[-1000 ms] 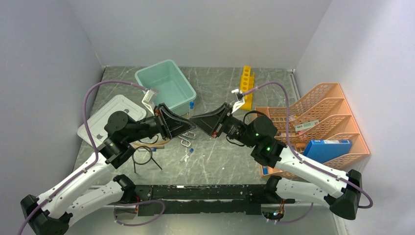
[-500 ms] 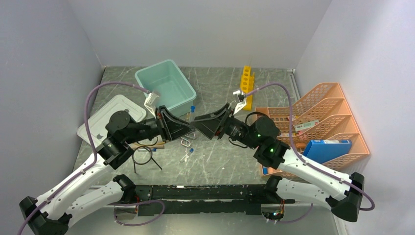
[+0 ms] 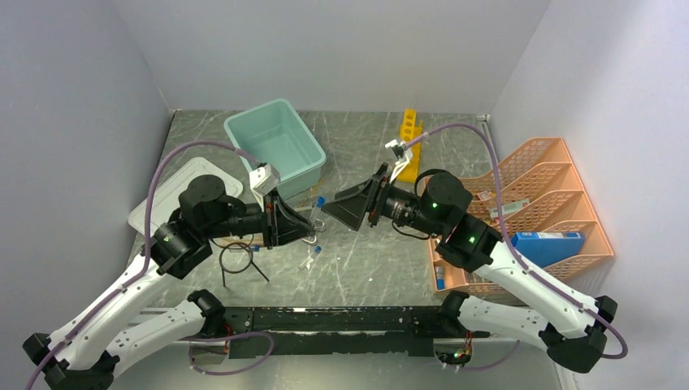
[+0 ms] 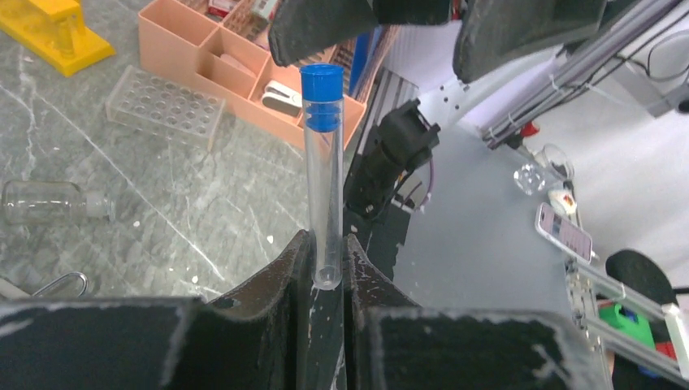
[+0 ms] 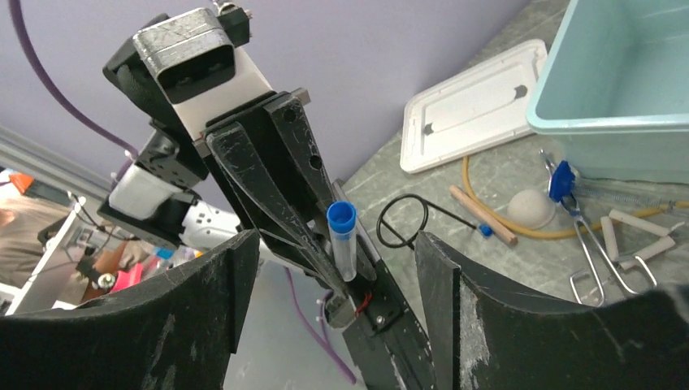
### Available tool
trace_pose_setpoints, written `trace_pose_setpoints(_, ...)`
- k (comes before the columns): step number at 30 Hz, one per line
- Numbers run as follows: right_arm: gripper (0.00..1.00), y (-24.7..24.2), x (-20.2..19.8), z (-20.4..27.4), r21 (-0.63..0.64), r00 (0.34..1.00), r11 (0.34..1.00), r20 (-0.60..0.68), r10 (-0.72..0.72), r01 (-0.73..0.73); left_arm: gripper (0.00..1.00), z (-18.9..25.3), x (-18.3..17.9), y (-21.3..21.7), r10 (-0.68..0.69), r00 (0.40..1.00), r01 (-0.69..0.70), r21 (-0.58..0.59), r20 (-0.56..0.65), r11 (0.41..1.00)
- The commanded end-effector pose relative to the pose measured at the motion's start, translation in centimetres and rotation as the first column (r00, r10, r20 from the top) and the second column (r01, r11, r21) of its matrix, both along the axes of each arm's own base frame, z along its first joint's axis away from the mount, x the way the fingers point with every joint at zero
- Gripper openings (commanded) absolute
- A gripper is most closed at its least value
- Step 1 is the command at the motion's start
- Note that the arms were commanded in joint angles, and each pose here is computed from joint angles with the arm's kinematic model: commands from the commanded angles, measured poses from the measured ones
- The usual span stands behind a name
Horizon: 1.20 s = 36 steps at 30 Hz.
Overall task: Organize the chemistry lab equipment
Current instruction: Pick up the test tube at the center of the board, then insert the test tube into the slot of the test tube rack.
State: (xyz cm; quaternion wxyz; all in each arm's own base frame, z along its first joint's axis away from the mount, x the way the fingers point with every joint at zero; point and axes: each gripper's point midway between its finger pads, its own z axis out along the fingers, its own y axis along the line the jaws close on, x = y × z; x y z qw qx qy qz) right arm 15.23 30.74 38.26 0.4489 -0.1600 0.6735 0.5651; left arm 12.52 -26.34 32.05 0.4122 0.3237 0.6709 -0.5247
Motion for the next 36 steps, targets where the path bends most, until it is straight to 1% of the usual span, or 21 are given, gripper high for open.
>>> trace_pose_setpoints(1,0.74,-0.1,-1.8,-0.8,-0.086,0.993,0.989,-0.015,0.117,-0.118,0.05,-0.7,-2.0,0.8,-0.118,0.991,0.113,0.081,0.061,0.990)
trace_pose_setpoints(4,0.74,0.5,-2.7,-0.8,-0.097,0.983,0.978,-0.036,0.182,-0.185,0.05,-1.7,-2.5,0.7,-0.164,0.985,0.158,0.116,0.044,0.981)
trace_pose_setpoints(9,0.72,1.6,-3.6,-2.1,-0.124,0.957,0.951,-0.101,0.271,-0.282,0.05,-2.5,-3.0,0.6,-0.214,0.976,0.209,0.136,0.026,0.968)
trace_pose_setpoints(13,0.66,2.3,-3.9,-3.3,-0.149,0.941,0.933,-0.144,0.307,-0.328,0.05,-2.9,-3.1,0.6,-0.226,0.974,0.221,0.147,0.021,0.964)
trace_pose_setpoints(19,0.55,2.4,-3.9,-4.3,-0.168,0.935,0.925,-0.166,0.313,-0.340,0.05,-3.2,-3.1,0.7,-0.228,0.973,0.222,0.157,0.020,0.962)
trace_pose_setpoints(23,0.46,2.4,-3.9,-4.6,-0.170,0.935,0.925,-0.173,0.310,-0.339,0.05,-3.3,-3.2,0.7,-0.230,0.973,0.225,0.156,0.016,0.962)
trace_pose_setpoints(27,0.33,2.4,-4.1,-4.8,-0.168,0.932,0.923,-0.179,0.316,-0.345,0.05,-3.2,-3.2,0.7,-0.230,0.973,0.225,0.154,0.015,0.962)
trace_pose_setpoints(32,0.23,2.1,-3.9,-5.1,-0.185,0.938,0.926,-0.177,0.300,-0.331,0.05,-3.3,-3.1,0.6,-0.230,0.973,0.225,0.158,0.012,0.961)
trace_pose_setpoints(34,0.13,2.0,-3.8,-5.3,-0.190,0.942,0.929,-0.175,0.287,-0.318,0.05,-3.3,-3.1,0.6,-0.227,0.974,0.223,0.157,0.010,0.962)
trace_pose_setpoints(35,0.05,1.9,-3.7,-5.4,-0.193,0.943,0.929,-0.176,0.283,-0.315,0.05,-3.3,-3.1,0.6,-0.225,0.974,0.221,0.155,0.008,0.963)
trace_pose_setpoints(36,0.00,1.9,-3.6,-5.6,-0.199,0.945,0.930,-0.176,0.277,-0.309,0.05,-3.3,-3.0,0.6,-0.221,0.975,0.217,0.154,0.008,0.964)
